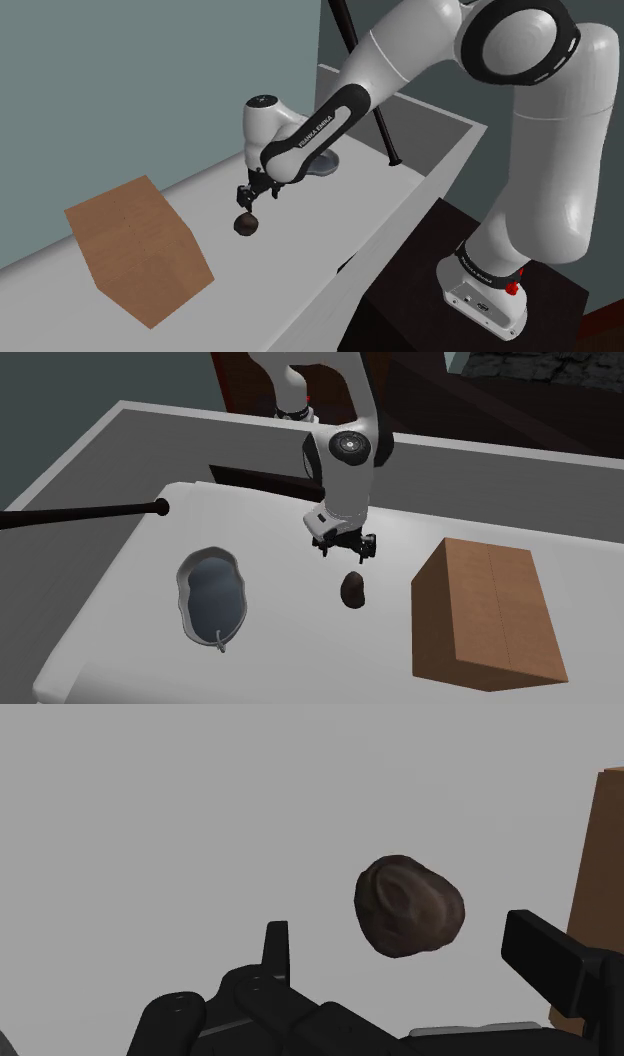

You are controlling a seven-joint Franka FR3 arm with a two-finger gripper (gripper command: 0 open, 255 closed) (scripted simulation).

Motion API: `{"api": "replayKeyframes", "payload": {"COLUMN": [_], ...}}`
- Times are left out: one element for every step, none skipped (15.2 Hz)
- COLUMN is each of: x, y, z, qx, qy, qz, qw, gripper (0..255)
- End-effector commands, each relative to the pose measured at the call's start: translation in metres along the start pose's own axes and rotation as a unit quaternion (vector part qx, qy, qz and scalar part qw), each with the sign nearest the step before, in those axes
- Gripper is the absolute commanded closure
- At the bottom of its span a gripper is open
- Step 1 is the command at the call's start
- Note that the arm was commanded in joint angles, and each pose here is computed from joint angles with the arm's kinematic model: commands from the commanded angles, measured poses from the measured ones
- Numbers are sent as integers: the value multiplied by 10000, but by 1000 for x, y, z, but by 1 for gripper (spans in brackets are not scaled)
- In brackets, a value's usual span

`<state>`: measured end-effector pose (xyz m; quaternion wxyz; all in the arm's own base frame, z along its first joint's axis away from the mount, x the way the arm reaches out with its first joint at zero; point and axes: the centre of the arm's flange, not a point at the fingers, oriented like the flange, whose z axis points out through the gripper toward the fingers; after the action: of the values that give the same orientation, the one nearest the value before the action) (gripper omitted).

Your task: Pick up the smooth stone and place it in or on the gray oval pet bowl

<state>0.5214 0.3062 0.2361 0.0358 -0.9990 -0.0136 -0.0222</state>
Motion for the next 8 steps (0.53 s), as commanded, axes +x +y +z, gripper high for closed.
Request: {"api": "replayKeyframes", "payload": {"x": [10, 16, 22, 29, 31, 31, 31, 32], "y": [-16, -23, -31, -38, -41, -41, -41, -41], "z": [16, 25, 33, 42, 45, 51, 56, 61], "qx": [3, 7, 10, 13, 15, 15, 15, 15], "qy": [29, 43, 58, 72, 78, 78, 78, 78], "qz": [18, 26, 34, 41, 45, 45, 45, 45], "qw": [10000, 10000, 10000, 10000, 10000, 10000, 10000, 10000], "gripper": [0, 0, 0, 0, 0, 0, 0, 0]}}
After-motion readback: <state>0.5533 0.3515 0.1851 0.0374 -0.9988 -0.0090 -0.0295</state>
